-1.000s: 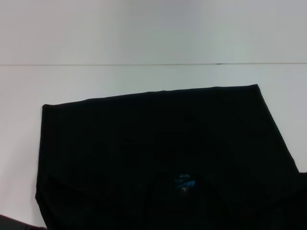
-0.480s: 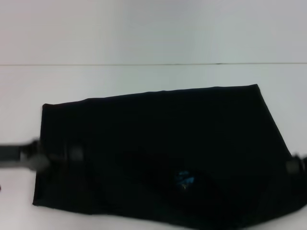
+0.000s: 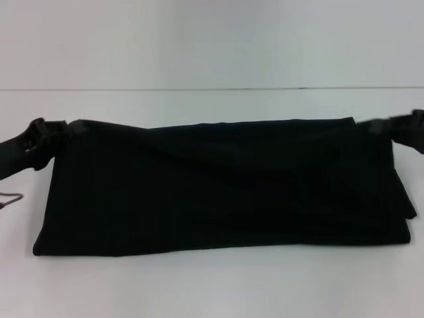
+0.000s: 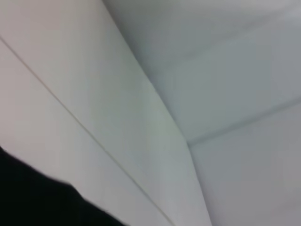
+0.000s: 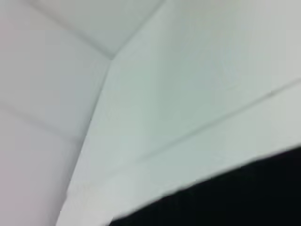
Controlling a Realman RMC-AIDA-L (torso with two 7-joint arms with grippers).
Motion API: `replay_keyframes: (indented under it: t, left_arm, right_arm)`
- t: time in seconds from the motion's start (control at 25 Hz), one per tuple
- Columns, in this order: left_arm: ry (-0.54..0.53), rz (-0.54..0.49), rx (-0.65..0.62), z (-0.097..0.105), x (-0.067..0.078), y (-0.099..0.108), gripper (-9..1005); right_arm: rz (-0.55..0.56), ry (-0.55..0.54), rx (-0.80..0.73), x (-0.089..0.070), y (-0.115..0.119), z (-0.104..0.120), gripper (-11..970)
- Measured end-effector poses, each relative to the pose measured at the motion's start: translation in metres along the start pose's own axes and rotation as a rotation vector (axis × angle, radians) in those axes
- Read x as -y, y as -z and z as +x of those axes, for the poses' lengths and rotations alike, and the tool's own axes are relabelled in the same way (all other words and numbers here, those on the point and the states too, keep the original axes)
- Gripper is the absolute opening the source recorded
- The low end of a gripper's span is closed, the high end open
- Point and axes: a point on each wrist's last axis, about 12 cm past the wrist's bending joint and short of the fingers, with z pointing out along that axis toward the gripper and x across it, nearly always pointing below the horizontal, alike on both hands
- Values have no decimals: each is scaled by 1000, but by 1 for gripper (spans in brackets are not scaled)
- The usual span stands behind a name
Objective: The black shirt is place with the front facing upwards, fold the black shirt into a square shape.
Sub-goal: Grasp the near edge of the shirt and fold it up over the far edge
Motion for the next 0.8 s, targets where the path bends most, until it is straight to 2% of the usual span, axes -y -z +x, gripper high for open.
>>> replay_keyframes:
  t: [0.16, 0.32, 0.52, 0.8]
  left_arm:
    - [-5, -30, 95, 2, -5, -12, 33]
    - [-10, -23, 146, -2, -3, -15, 33]
    - [-27, -21, 178, -12, 2, -22, 33]
    - [-68, -80, 209, -12, 3, -42, 33]
  right_arm:
    - [27, -7, 120, 2, -25, 8, 66]
    - [10, -12, 205, 0, -34, 6, 65]
    - [-12, -6, 258, -6, -40, 2, 66]
    - [67, 20, 289, -5, -62, 11, 60]
